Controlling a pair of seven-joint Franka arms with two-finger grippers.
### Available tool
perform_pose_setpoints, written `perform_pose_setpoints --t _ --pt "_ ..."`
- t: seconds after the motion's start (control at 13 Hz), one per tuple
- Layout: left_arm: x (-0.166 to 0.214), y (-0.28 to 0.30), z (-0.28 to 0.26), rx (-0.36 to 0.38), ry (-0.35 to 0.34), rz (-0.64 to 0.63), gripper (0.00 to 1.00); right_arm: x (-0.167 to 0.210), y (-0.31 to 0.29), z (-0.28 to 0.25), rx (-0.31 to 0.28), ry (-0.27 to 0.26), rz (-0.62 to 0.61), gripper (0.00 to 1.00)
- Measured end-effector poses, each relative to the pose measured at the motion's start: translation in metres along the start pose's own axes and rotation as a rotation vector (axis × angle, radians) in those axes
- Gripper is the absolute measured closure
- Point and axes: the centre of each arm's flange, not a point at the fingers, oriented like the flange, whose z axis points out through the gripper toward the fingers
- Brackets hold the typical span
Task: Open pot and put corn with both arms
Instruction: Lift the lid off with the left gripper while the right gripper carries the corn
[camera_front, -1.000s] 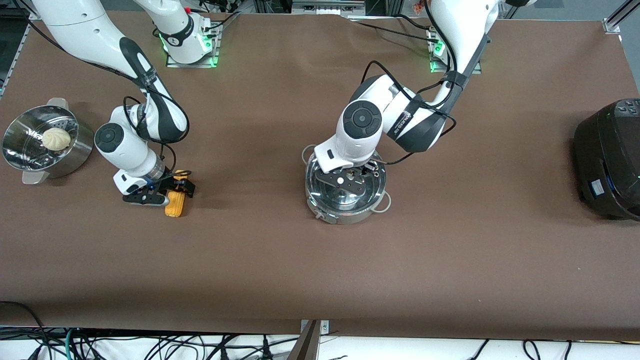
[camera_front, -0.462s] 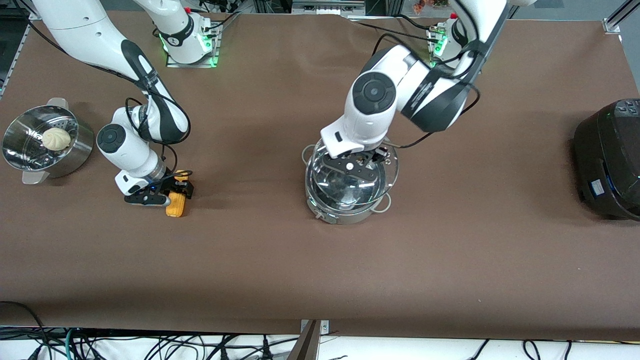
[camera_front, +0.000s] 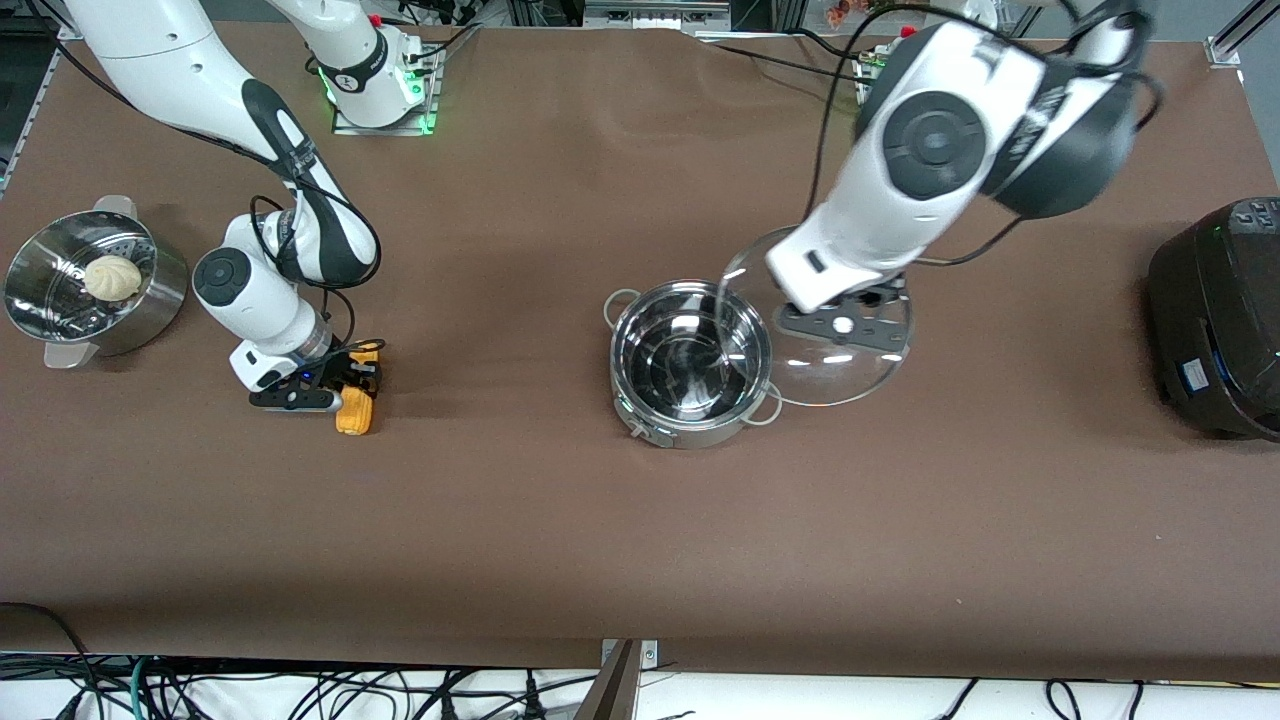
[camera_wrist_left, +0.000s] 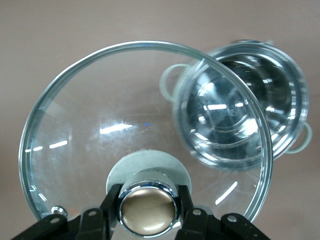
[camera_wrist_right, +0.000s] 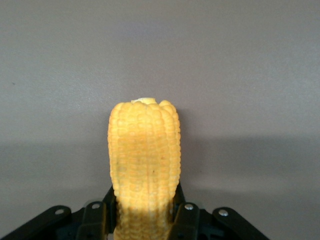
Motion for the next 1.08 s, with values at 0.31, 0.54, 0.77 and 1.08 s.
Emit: perform_pose_setpoints --t 0.31,0.54,0.77,1.08 --pt "-0.012 -0.086 -0.021 0.007 -0.078 -0.075 0.50 0.015 -0.005 -0.046 -0.004 -0.028 -0.008 0.59" --pt "-0.008 -0.159 -0.018 -0.002 -0.105 -0.097 0.50 0.021 -0.015 -0.104 -0.005 -0.054 -0.024 0.67" --pt "-0.003 -0.228 0.002 -0.022 -0.118 -0.109 0.50 0.029 -0.034 -0.178 -0.013 -0.130 -0.042 0.67" --pt "0.023 -0.263 0.062 -0.026 -0.099 -0.099 0.50 0.041 -0.093 -0.242 -0.002 -0.144 -0.020 0.67"
